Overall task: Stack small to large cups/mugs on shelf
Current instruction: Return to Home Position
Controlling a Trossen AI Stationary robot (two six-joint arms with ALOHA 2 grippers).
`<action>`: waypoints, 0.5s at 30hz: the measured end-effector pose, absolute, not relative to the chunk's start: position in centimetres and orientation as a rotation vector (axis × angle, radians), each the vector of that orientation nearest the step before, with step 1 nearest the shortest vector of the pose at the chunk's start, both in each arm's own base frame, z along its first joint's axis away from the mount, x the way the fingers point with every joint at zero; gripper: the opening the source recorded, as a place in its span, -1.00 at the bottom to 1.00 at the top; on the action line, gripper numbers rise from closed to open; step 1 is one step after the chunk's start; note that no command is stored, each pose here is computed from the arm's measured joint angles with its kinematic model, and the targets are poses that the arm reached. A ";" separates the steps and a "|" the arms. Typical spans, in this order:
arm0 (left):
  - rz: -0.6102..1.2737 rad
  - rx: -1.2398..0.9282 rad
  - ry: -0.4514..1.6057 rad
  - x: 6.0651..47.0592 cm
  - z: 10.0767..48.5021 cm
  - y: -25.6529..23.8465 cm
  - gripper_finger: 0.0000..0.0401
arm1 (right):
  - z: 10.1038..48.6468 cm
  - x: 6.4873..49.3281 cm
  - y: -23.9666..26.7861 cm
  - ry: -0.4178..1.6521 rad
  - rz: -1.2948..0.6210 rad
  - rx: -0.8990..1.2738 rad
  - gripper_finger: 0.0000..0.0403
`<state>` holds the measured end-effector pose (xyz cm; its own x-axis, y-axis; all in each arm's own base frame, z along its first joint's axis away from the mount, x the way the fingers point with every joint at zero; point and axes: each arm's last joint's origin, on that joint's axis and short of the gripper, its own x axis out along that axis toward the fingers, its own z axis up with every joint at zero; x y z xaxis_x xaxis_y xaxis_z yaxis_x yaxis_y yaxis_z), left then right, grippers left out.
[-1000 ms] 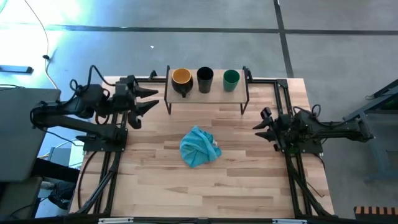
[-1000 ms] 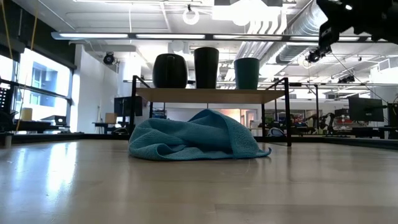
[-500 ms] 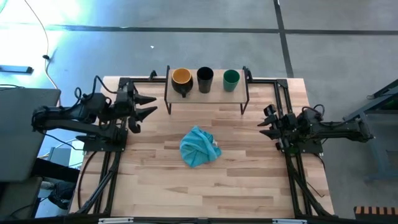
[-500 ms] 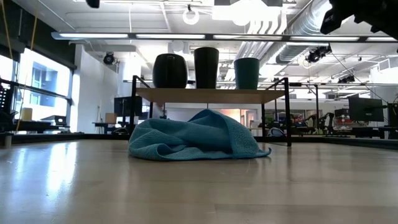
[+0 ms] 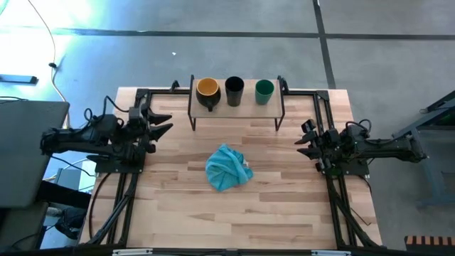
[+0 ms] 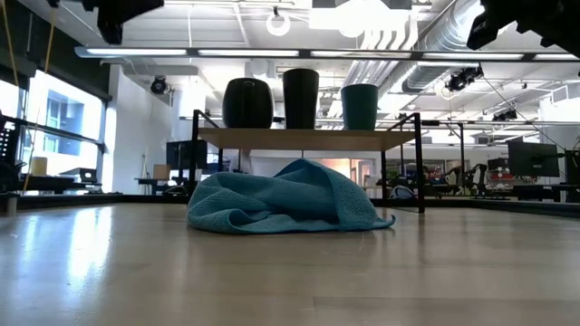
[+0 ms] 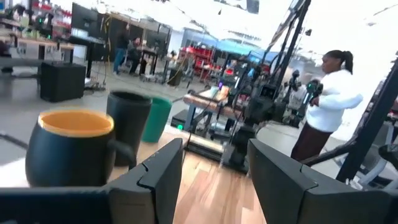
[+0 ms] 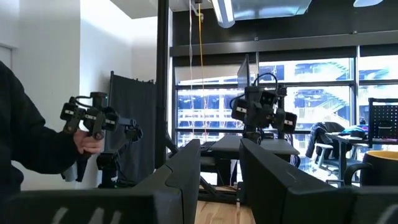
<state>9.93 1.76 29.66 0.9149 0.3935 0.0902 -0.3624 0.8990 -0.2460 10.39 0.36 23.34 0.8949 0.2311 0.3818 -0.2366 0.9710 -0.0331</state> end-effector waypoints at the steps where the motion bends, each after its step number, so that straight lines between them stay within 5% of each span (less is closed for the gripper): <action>1: 0.397 -0.234 -0.132 10.0 29.2 1.8 -0.15 | 23.3 10.4 0.4 -0.394 0.242 0.014 -0.49; 15: 0.407 -0.297 -0.124 9.4 26.3 1.8 -0.15 | 23.3 10.4 0.4 -0.394 0.242 0.014 -0.49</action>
